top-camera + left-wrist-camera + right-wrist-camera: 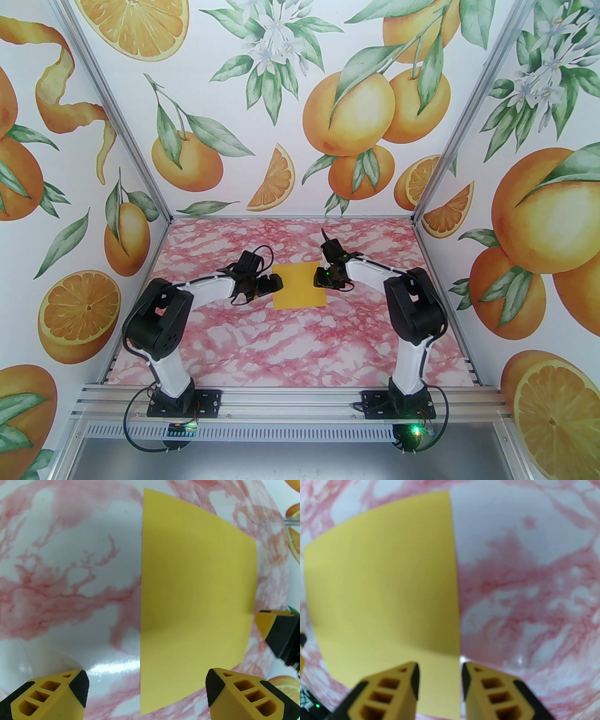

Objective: Fold a paper plane with a square sheet of paper (fold left side to right side)

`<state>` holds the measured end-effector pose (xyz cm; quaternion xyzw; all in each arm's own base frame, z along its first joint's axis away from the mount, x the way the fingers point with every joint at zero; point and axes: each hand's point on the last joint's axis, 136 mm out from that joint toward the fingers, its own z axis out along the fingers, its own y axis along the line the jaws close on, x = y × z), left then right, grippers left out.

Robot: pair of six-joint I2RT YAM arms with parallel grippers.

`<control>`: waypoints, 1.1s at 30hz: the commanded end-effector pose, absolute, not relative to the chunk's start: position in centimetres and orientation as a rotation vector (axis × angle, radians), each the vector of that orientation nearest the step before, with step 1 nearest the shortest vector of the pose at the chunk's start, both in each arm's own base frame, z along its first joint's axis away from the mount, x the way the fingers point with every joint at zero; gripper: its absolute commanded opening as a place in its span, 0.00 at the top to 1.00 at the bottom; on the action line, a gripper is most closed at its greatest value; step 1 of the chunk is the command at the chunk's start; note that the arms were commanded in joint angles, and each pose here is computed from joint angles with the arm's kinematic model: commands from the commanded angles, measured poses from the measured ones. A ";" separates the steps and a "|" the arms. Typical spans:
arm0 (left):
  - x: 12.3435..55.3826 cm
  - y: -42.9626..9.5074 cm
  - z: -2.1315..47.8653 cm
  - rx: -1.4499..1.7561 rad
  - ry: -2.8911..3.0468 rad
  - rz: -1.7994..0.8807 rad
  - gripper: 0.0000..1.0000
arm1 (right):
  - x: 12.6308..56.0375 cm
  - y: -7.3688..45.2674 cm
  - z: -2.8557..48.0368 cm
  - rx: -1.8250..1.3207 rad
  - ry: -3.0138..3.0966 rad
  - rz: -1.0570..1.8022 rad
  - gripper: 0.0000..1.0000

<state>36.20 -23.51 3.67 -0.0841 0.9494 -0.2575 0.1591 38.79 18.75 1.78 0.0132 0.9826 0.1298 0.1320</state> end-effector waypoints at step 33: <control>36.9 -28.2 6.6 -0.136 2.610 -1.061 0.20 | 35.0 23.3 -0.5 -0.005 2.911 0.434 0.67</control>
